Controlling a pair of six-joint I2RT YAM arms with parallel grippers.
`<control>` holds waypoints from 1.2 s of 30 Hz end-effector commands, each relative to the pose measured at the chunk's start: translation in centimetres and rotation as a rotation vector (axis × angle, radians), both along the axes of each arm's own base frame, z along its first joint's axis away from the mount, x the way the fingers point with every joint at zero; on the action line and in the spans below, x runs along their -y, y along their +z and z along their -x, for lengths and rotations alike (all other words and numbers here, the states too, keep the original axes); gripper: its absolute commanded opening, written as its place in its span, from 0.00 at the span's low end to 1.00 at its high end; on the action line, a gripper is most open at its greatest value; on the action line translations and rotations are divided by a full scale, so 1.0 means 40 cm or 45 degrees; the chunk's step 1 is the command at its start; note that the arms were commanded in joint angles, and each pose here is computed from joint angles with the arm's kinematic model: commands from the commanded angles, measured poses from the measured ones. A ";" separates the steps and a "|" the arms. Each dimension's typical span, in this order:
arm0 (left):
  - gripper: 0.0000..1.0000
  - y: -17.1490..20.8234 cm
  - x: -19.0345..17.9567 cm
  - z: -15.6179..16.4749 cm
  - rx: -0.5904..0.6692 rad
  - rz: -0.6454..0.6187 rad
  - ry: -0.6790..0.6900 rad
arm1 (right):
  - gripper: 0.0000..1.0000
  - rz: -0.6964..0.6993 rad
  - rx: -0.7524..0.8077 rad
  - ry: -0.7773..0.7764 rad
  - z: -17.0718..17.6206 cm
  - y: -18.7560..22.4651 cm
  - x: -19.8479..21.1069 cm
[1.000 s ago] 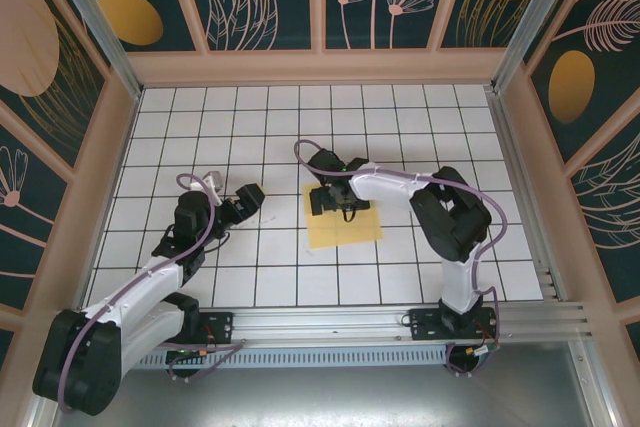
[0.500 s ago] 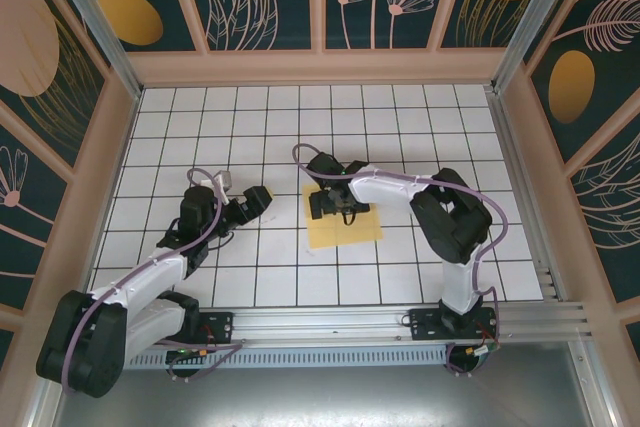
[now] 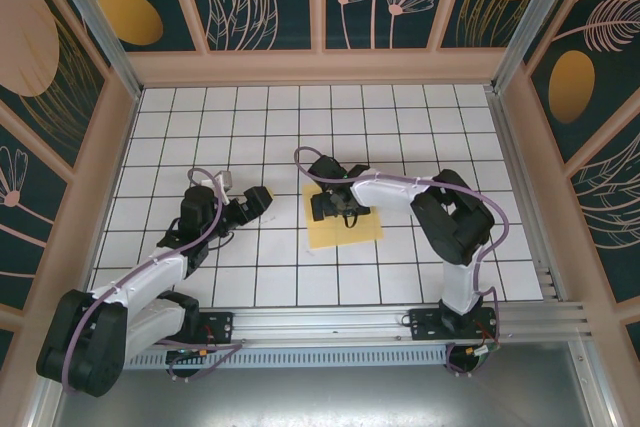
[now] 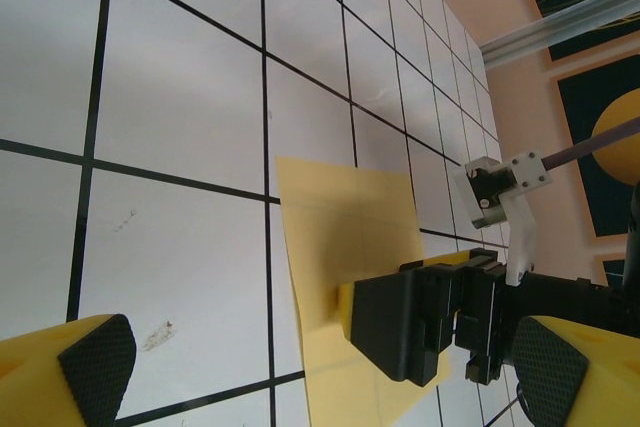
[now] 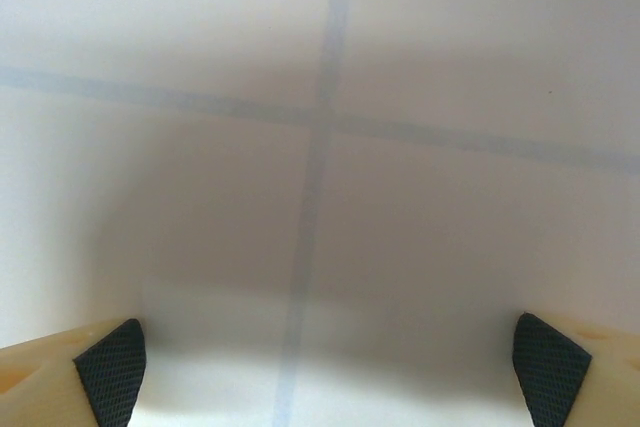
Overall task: Fold a paper plane with a square sheet of paper (pick it up from the middle)
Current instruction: Fold the square sheet of paper in half at the center of the table.
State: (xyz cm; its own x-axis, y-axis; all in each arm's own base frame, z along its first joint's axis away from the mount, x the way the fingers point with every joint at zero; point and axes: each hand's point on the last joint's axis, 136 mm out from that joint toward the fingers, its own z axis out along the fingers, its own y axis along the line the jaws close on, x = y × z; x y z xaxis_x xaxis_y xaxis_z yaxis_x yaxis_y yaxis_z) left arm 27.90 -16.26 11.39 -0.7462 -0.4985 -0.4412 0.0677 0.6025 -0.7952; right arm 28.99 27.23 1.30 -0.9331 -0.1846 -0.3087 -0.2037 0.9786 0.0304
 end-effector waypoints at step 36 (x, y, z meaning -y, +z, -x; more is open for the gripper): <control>0.99 0.057 0.009 -0.006 0.084 0.003 -0.023 | 0.46 -0.569 -0.003 -0.036 -0.037 0.193 -0.113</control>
